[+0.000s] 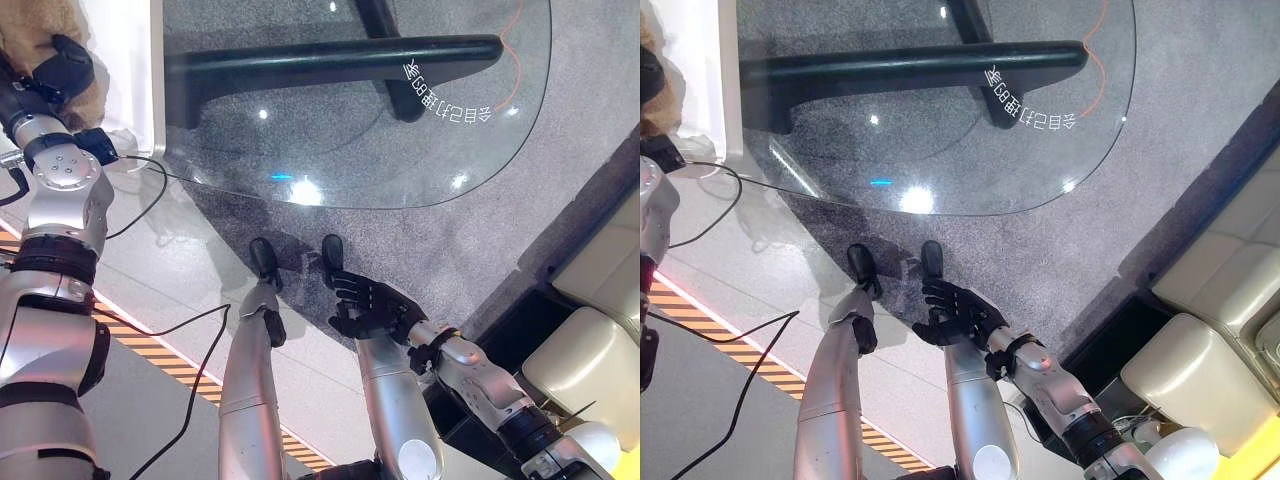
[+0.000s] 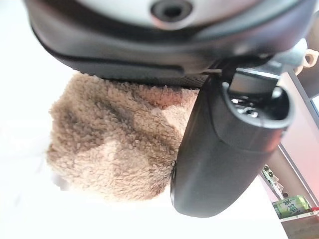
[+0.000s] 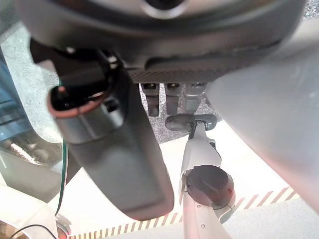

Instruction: Wipe the table with a cloth and put it in the basket.

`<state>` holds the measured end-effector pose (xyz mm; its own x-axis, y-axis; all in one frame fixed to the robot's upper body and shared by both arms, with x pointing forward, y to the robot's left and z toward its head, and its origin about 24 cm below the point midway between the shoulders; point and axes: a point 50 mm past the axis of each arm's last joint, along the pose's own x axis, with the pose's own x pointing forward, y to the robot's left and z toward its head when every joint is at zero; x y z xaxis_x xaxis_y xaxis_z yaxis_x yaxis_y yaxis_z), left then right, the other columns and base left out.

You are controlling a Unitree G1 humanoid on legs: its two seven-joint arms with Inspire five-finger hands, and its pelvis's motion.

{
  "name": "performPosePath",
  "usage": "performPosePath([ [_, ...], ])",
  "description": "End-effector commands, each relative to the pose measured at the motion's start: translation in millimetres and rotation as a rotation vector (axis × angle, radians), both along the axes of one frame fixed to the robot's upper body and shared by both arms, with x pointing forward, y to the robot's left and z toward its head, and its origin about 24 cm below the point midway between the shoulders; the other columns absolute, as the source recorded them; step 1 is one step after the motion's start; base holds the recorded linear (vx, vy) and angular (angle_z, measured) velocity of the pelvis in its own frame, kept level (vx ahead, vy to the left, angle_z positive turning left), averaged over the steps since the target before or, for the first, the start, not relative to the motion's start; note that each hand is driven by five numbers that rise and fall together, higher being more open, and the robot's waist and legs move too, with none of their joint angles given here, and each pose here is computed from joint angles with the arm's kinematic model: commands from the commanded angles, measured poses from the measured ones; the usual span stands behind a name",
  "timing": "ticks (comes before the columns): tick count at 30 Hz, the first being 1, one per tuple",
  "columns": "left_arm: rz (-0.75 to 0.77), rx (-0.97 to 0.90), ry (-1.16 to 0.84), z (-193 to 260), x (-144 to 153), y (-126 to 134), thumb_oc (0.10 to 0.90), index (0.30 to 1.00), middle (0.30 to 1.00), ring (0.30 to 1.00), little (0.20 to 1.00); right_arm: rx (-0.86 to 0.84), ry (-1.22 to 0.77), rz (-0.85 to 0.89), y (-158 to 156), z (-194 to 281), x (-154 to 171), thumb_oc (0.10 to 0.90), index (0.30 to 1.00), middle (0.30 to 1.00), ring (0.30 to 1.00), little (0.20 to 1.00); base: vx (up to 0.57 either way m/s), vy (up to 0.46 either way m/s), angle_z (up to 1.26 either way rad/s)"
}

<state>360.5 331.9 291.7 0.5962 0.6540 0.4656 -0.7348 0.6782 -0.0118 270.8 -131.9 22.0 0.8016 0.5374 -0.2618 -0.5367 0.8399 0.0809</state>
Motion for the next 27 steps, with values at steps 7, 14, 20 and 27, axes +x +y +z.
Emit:
performPosePath([
  [7, 0.069, 0.082, -0.114, 56, -22, 18, 0.567, 0.700, 0.700, 0.700, 0.667, -0.006, 0.172, 0.043, 4, -36, -36, 0.800, 0.900, 0.900, 0.900, 0.900, 0.00, -0.004, 0.00],
  [14, 0.065, 0.093, -0.100, 57, -18, 13, 0.800, 0.900, 0.900, 0.900, 0.900, 0.005, 0.161, 0.032, 2, -34, -36, 0.800, 0.900, 0.900, 0.900, 0.900, -0.01, -0.020, 0.00],
  [20, 0.062, 0.078, -0.107, 56, -17, 13, 0.800, 0.900, 0.900, 0.900, 0.900, 0.011, 0.160, 0.018, 1, -34, -36, 0.800, 0.900, 0.900, 0.900, 0.900, -0.01, -0.019, 0.01],
  [27, 0.045, 0.103, -0.110, 54, -17, 11, 0.800, 0.900, 0.900, 0.900, 0.900, 0.016, 0.158, 0.011, 1, -35, -38, 0.800, 0.900, 0.900, 0.900, 0.900, 0.00, 0.000, 0.00],
])
